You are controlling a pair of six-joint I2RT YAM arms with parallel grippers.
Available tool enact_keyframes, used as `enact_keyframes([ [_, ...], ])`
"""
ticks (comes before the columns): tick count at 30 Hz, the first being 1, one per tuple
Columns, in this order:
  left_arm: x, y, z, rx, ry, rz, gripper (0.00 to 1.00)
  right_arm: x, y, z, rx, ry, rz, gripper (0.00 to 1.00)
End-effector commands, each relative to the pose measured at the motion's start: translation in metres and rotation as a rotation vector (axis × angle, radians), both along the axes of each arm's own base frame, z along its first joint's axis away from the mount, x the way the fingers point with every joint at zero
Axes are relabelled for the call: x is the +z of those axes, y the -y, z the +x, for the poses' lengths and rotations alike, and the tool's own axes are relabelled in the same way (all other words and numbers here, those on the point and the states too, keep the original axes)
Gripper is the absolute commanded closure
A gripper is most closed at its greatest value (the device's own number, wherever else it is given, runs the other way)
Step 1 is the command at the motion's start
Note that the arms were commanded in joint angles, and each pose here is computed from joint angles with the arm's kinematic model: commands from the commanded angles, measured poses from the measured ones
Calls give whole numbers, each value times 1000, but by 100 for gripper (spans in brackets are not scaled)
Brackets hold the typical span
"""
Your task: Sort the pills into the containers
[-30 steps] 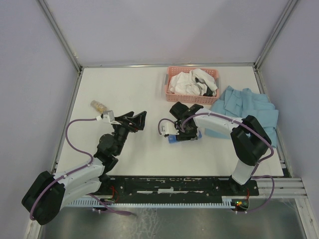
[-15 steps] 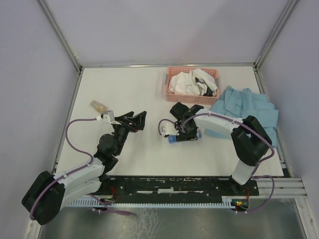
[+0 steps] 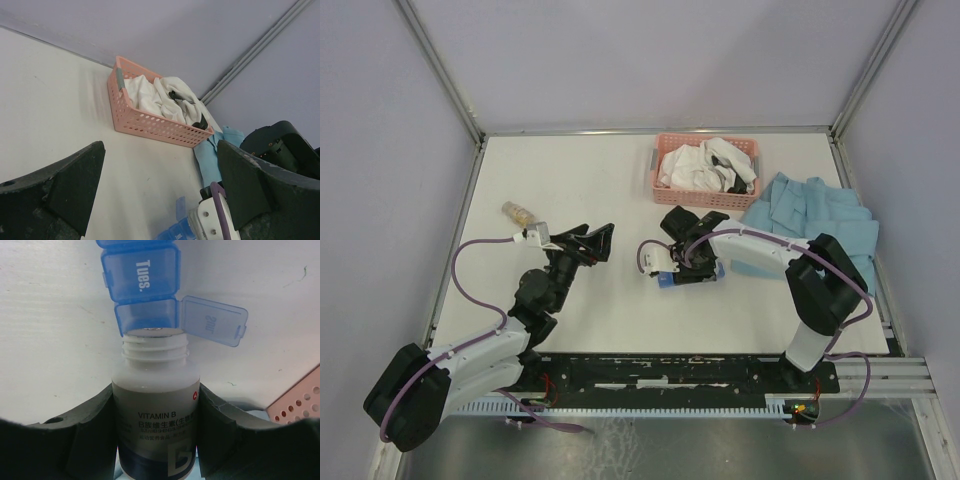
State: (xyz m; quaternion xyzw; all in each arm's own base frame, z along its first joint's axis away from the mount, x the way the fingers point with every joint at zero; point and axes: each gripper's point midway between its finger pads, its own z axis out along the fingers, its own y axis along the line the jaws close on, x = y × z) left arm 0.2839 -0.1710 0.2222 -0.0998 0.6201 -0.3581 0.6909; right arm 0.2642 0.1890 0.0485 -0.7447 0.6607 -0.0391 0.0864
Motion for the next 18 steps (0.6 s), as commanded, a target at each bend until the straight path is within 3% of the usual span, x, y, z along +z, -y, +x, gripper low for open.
enact_keyframes([
  [1,16,-7,0,36,55,-17,1,15,-2,11,-2,62,9,99],
  [3,15,-6,1,35,52,-15,1,17,-12,-4,-1,-36,78,99],
  [6,15,-7,0,36,52,-17,1,19,-4,14,-17,78,25,99],
  [9,16,-7,1,36,53,-16,1,17,-13,-8,-18,-84,103,99],
  [12,15,-7,1,36,52,-15,1,16,-3,17,16,128,-9,99],
  [14,16,-6,1,35,52,-16,1,18,-13,-1,-19,-26,80,99],
  [18,15,-7,1,36,52,-17,1,14,-3,13,-4,83,8,99],
])
